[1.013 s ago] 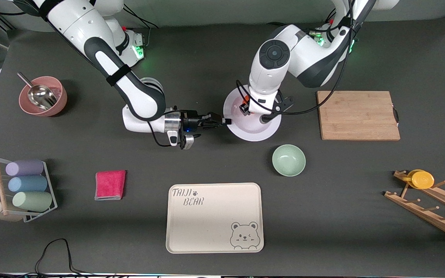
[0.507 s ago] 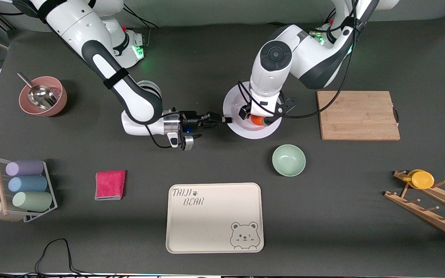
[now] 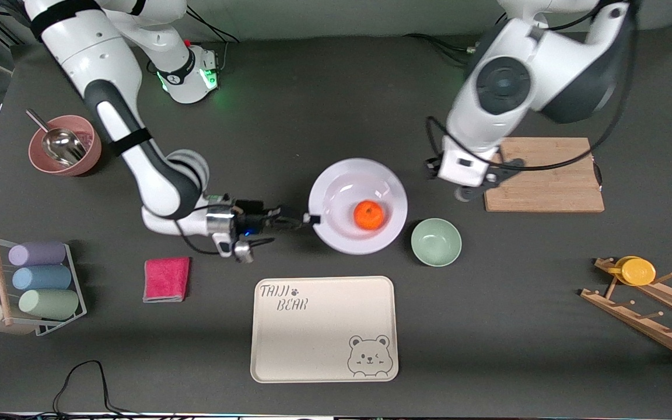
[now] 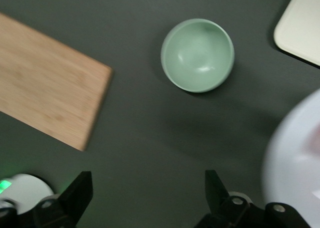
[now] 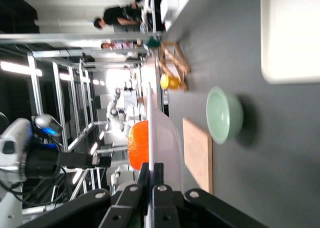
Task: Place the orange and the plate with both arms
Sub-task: 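Carry the plate to the bear tray while the left gripper withdraws, then lower the plate onto the bear tray and open the right gripper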
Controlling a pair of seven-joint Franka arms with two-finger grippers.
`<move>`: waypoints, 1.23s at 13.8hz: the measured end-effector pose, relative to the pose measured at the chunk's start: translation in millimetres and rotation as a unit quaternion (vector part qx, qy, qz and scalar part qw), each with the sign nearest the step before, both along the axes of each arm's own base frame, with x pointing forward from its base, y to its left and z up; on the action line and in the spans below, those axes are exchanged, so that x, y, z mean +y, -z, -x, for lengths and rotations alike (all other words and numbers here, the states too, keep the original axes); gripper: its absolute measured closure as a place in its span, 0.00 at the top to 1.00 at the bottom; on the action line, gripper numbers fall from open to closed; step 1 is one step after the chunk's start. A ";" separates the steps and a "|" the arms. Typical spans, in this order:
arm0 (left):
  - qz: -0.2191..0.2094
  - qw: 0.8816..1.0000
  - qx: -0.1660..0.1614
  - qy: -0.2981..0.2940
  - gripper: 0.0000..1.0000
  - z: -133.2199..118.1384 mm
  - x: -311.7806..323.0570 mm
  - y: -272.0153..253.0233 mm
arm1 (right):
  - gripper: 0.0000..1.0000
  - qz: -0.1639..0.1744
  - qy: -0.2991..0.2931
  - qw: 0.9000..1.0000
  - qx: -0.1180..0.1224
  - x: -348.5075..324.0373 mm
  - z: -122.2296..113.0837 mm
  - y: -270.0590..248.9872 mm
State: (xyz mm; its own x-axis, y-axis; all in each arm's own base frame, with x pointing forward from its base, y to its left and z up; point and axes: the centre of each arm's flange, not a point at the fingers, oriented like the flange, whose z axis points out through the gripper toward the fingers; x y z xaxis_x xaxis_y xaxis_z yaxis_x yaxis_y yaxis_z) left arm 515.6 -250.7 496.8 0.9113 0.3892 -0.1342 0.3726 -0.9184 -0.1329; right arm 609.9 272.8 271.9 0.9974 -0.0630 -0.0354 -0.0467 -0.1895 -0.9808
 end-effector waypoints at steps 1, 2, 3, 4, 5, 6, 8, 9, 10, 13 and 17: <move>0.002 1.000 0.003 0.022 1.00 -6.4 31.8 -9.0 | 0.04 0.001 0.009 1.000 -0.008 -10.6 -21.0 2.0; 0.006 0.999 0.006 0.043 1.00 -11.5 64.4 -14.2 | 0.04 0.003 0.016 1.000 -0.012 -18.5 -41.5 5.2; 0.012 0.998 0.010 0.060 1.00 -15.2 97.2 -15.0 | 0.04 0.006 0.021 1.000 -0.011 -23.5 -60.4 9.9; 0.018 0.997 0.016 0.077 1.00 -17.4 129.2 -13.0 | 0.04 0.011 0.026 1.000 -0.010 -26.8 -76.5 16.7; 0.025 0.995 0.023 0.093 1.00 -18.7 158.6 -10.0 | 0.04 0.022 0.036 0.999 -0.012 -30.9 -90.8 26.1; 0.034 0.993 0.027 0.108 1.00 -19.4 186.4 -8.0 | 0.04 0.034 0.050 0.998 -0.016 -36.2 -104.1 38.0; 0.048 0.990 0.031 0.132 1.00 -20.2 235.9 -6.4 | 0.04 0.061 0.067 0.995 -0.030 -48.2 -125.6 65.8; 0.053 0.988 0.032 0.139 1.00 -19.9 255.9 -6.0 | 0.04 0.076 0.072 0.994 -0.037 -55.0 -133.9 78.7; 0.057 0.988 0.034 0.142 1.00 -18.8 268.9 -4.3 | 0.04 0.089 0.079 0.992 -0.039 -62.3 -140.2 89.2; 0.061 0.987 0.033 0.145 1.00 -9.7 276.6 13.6 | 0.04 0.105 0.098 0.989 -0.044 -76.8 -151.4 111.5; 0.062 0.985 0.014 0.160 1.00 24.8 263.8 18.8 | 0.19 0.107 0.098 0.988 -0.043 -77.3 -153.0 125.9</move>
